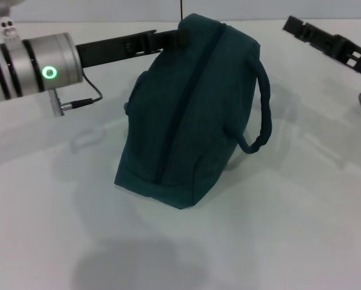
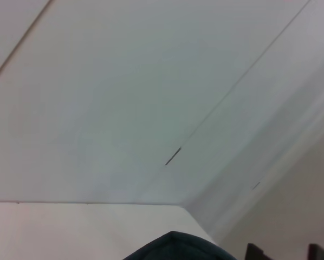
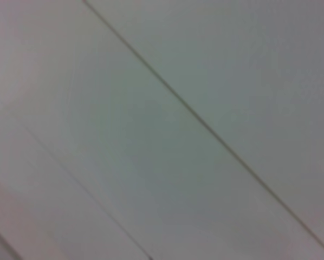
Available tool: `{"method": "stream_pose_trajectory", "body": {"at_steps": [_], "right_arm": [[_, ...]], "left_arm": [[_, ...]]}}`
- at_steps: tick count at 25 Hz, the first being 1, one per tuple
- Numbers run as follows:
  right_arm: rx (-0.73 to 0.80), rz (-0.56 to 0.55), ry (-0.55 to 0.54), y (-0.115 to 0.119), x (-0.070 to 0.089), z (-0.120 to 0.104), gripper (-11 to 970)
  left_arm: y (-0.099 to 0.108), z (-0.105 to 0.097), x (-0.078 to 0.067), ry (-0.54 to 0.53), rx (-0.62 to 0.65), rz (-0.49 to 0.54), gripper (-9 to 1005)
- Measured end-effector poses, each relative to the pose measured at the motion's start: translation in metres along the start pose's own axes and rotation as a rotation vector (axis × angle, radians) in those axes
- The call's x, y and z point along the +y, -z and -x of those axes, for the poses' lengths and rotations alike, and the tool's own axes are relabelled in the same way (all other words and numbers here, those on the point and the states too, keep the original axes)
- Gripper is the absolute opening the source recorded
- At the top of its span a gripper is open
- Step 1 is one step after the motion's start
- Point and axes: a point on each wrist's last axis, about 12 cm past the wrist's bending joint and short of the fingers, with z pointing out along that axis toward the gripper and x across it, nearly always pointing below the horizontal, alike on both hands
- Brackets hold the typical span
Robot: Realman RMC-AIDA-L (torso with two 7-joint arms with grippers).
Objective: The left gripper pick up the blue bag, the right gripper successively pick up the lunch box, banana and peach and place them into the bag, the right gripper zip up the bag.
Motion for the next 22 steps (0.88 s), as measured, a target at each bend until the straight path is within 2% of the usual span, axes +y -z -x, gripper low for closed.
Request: {"method": "stream_pose_trajectory", "body": {"at_steps": [7,11,17,22], "right_arm": [[-0.006,0.004,0.046,0.009,-0.001,0.004,831],[-0.005,0.072,0.132,0.009,0.007,0.009,867],[0.09,0.287,0.354,0.004,0.034,0.009,875],[0.258,0.407,0.485,-0.008,0.05,-0.005,875]], "left_arm": [[-0.004,0.006,-0.002,-0.072,-0.033,0.0,239],[0.002,0.017,-0.006,-0.117,-0.062,-0.019,323],[0.021,0.04,-0.022,-0.236,-0.072,-0.121,449],[0.055,0.04,-0.035,-0.393,-0.025,-0.225,680]]}}
